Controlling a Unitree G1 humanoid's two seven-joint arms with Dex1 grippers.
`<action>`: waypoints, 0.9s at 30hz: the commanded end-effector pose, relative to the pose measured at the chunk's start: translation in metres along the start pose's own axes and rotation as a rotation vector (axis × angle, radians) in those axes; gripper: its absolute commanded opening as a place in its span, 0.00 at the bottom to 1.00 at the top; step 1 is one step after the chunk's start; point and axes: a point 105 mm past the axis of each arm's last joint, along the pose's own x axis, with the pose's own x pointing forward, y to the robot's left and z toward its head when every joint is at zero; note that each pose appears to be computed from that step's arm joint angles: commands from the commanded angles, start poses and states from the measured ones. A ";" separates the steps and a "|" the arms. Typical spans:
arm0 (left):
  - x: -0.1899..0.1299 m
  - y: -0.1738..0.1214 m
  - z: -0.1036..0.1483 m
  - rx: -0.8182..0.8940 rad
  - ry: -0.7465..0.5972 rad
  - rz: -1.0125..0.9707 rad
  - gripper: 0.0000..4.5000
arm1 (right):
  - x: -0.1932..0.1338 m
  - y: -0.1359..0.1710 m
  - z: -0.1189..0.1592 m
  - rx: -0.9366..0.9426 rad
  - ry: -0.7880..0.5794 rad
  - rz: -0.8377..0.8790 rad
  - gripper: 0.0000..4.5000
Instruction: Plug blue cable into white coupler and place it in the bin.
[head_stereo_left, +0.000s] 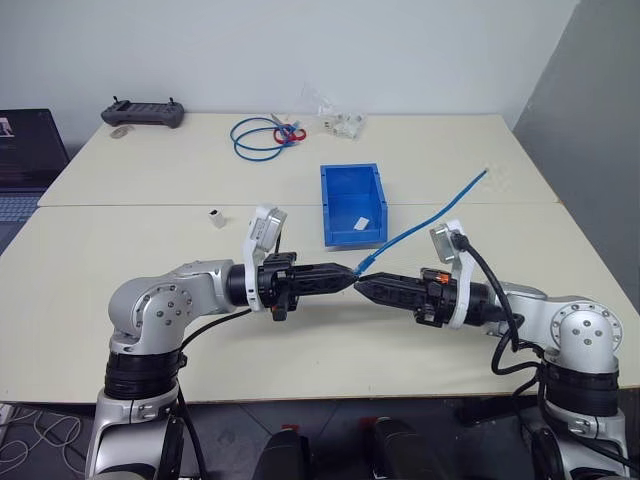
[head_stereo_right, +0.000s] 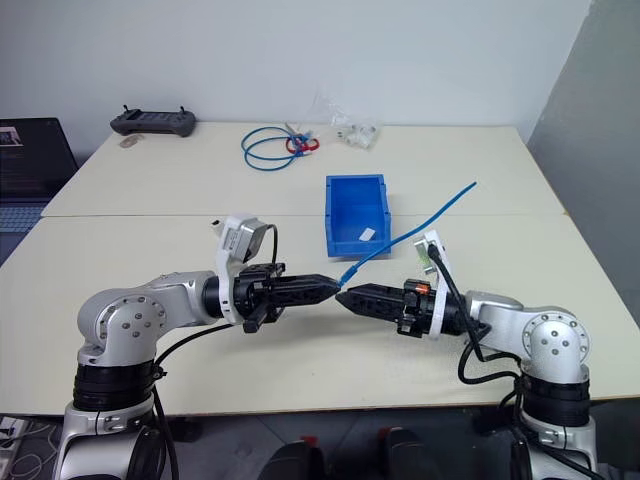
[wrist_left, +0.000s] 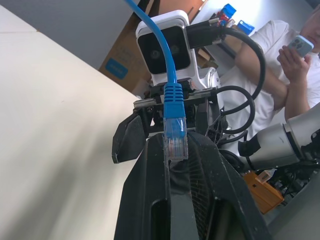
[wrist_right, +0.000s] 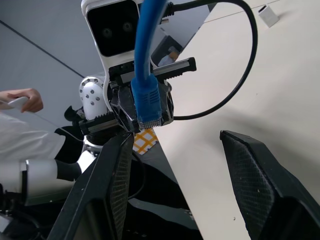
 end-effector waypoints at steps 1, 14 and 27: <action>0.007 -0.005 -0.008 -0.012 0.034 -0.033 0.05 | -0.001 0.027 0.017 -0.055 -0.037 0.122 0.64; 0.008 -0.006 -0.004 0.002 0.031 -0.027 0.05 | 0.007 0.015 0.011 -0.096 0.001 0.048 0.64; 0.008 -0.004 0.001 0.008 0.007 -0.012 0.05 | 0.000 0.004 0.005 -0.070 0.006 0.026 0.37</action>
